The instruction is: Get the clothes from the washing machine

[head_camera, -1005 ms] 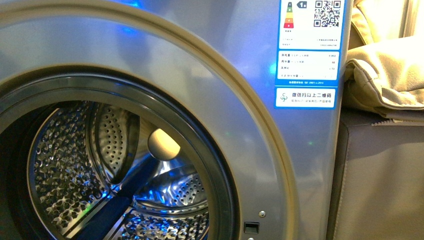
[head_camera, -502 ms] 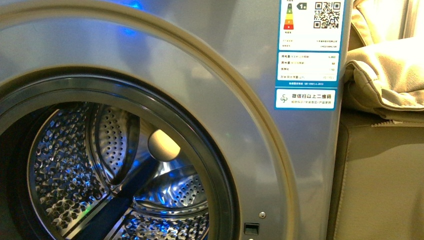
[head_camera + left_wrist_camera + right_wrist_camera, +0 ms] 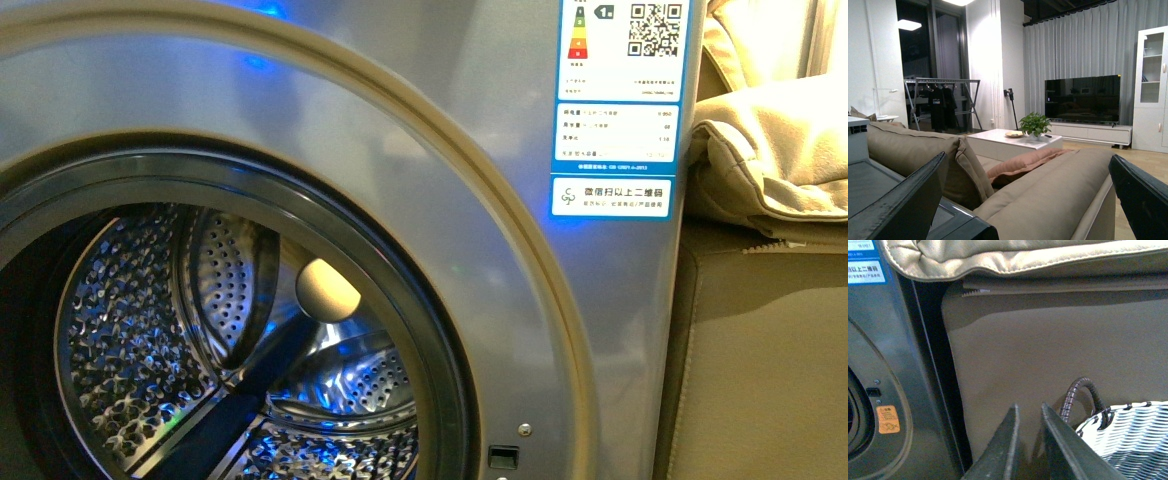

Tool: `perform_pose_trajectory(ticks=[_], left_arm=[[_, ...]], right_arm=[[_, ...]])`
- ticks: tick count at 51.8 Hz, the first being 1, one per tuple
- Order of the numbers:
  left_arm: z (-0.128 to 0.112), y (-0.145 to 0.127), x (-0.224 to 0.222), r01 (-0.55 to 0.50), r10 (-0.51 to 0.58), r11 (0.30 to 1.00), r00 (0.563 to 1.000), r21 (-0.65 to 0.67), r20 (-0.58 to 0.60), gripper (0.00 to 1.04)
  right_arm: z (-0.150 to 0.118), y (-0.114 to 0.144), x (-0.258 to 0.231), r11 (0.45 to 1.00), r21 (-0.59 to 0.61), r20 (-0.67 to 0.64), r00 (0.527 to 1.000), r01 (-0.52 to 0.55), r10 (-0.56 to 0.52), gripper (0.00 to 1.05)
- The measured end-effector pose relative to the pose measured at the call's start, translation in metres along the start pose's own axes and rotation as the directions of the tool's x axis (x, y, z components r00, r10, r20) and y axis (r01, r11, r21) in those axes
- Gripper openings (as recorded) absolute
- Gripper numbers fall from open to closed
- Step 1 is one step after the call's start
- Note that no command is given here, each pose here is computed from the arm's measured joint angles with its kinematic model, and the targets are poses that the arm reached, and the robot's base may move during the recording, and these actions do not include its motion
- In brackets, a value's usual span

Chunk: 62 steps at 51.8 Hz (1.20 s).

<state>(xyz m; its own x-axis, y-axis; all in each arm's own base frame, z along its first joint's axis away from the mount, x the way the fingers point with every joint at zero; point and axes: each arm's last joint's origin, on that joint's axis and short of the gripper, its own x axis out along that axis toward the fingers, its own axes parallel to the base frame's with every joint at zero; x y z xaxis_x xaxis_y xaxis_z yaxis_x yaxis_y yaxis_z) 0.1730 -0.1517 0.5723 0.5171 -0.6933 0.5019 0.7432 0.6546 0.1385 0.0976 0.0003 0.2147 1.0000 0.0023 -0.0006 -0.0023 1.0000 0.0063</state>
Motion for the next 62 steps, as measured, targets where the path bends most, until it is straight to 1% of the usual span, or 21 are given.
perform_pose_trajectory(ticks=[3, 11, 13, 14, 16, 17, 18, 19, 20, 22, 29, 34, 42, 47, 54, 55, 58, 60, 62], left_arm=[[0.000, 0.000, 0.000, 0.000, 0.000, 1.000, 1.000, 0.000, 0.000, 0.98], [0.000, 0.000, 0.001, -0.005, 0.005, 1.000, 1.000, -0.003, -0.005, 0.98], [0.001, 0.000, 0.005, -0.129, 0.123, 0.990, 0.987, -0.050, -0.102, 0.98], [0.003, 0.002, 0.006, -0.197, 0.186, 0.979, 0.970, -0.057, -0.157, 0.98], [0.006, 0.006, 0.005, -0.325, 0.308, 0.945, 0.917, -0.028, -0.256, 0.98], [0.006, 0.007, 0.004, -0.352, 0.333, 0.936, 0.901, -0.018, -0.278, 0.98], [0.007, 0.009, 0.002, -0.398, 0.380, 0.918, 0.870, 0.007, -0.314, 0.98], [0.008, 0.011, 0.001, -0.428, 0.412, 0.903, 0.848, 0.028, -0.334, 0.98], [0.006, 0.015, -0.002, -0.478, 0.472, 0.875, 0.803, 0.078, -0.365, 0.98], [0.008, 0.022, -0.005, -0.525, 0.535, 0.841, 0.768, 0.131, -0.353, 0.98], [0.022, 0.046, -0.024, -0.617, 0.641, 0.765, 0.699, 0.183, -0.317, 0.98], [0.028, 0.059, -0.036, -0.667, 0.692, 0.718, 0.654, 0.199, -0.305, 0.98], [0.033, 0.075, -0.054, -0.721, 0.737, 0.669, 0.611, 0.182, -0.289, 0.98], [0.035, 0.079, -0.065, -0.743, 0.752, 0.649, 0.593, 0.164, -0.289, 0.98], [0.034, 0.078, -0.074, -0.756, 0.755, 0.641, 0.590, 0.133, -0.288, 0.98], [0.033, 0.078, -0.074, -0.755, 0.756, 0.640, 0.585, 0.142, -0.294, 0.97], [0.026, 0.073, -0.085, -0.735, 0.750, 0.645, 0.556, 0.210, -0.358, 0.86], [0.018, 0.071, -0.092, -0.726, 0.748, 0.648, 0.549, 0.231, -0.374, 0.81], [0.009, 0.068, -0.100, -0.717, 0.744, 0.654, 0.552, 0.241, -0.376, 0.76]], right_arm=[[-0.008, 0.000, 0.000, 1.000, -0.002, -0.004, 1.000, 0.001, -0.001, 0.02], [-0.018, 0.000, 0.000, 1.000, -0.003, -0.003, 1.000, 0.001, -0.001, 0.02], [-0.020, 0.000, 0.000, 1.000, -0.003, -0.003, 1.000, 0.001, -0.001, 0.02], [-0.021, 0.000, 0.000, 1.000, -0.003, -0.003, 1.000, 0.002, -0.002, 0.02], [-0.023, 0.000, 0.000, 1.000, -0.004, -0.004, 1.000, 0.000, 0.000, 0.02], [-0.024, 0.000, 0.000, 1.000, -0.003, -0.004, 1.000, -0.002, 0.001, 0.02], [-0.025, 0.000, 0.000, 1.000, -0.004, -0.005, 1.000, -0.002, 0.002, 0.02], [-0.026, 0.000, 0.000, 1.000, -0.004, -0.005, 1.000, -0.002, 0.001, 0.02], [-0.027, 0.000, 0.000, 1.000, -0.003, -0.005, 1.000, -0.001, 0.001, 0.02], [-0.030, 0.000, 0.000, 1.000, -0.003, -0.006, 1.000, 0.002, -0.002, 0.02], [-0.033, 0.000, 0.000, 1.000, -0.004, -0.001, 1.000, -0.001, 0.001, 0.02], [-0.037, 0.000, 0.000, 1.000, -0.004, -0.005, 1.000, -0.001, 0.001, 0.02], [-0.040, 0.000, 0.000, 1.000, -0.004, -0.001, 1.000, 0.000, 0.000, 0.02], [-0.049, 0.000, 0.000, 1.000, -0.003, -0.001, 1.000, -0.001, 0.001, 0.02], [-0.050, 0.000, 0.000, 1.000, -0.004, -0.002, 1.000, -0.001, 0.001, 0.02], [-0.050, 0.000, 0.000, 1.000, -0.004, -0.002, 1.000, -0.001, 0.001, 0.02], [-0.050, 0.000, 0.000, 1.000, -0.004, -0.002, 1.000, -0.001, 0.001, 0.02], [-0.050, 0.000, 0.000, 1.000, -0.004, -0.002, 1.000, -0.001, 0.001, 0.02], [-0.050, -0.001, 0.000, 1.000, -0.004, -0.002, 1.000, 0.002, -0.002, 0.02]])
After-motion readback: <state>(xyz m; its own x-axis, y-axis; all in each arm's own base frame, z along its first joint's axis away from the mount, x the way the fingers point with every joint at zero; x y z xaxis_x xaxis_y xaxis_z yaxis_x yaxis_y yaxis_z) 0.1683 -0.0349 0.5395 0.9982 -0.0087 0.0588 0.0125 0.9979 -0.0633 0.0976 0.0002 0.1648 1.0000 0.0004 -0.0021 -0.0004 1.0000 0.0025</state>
